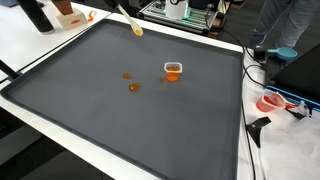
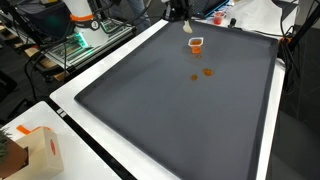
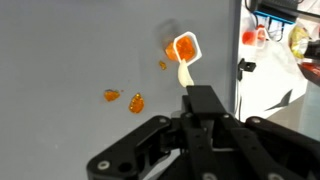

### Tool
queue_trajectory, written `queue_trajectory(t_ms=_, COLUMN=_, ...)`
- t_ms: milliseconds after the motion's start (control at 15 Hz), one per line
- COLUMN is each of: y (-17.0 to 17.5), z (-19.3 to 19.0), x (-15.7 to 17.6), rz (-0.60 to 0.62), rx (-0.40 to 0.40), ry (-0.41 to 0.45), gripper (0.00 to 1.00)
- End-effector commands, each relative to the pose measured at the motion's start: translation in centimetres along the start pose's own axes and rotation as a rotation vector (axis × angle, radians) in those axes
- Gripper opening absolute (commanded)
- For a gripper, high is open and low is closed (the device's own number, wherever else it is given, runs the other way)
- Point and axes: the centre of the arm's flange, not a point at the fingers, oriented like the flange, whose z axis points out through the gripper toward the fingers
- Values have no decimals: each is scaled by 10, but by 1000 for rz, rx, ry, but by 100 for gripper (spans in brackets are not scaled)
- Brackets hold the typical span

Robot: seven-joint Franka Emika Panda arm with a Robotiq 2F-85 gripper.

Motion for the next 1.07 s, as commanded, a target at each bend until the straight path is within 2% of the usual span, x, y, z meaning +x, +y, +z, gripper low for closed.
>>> queue_trajectory(t_ms=0, y=-15, z=16, x=-13, rz=38, rx=-162, ry=-31, gripper=3)
queue_trajectory(t_ms=267, y=-29, z=29, x=-12, rz=40, rx=-305, ry=-50, gripper=3)
queue_trajectory(t_ms=1000, y=-76, z=64, x=-8, rz=1, rx=-572, ry=-86, gripper=3)
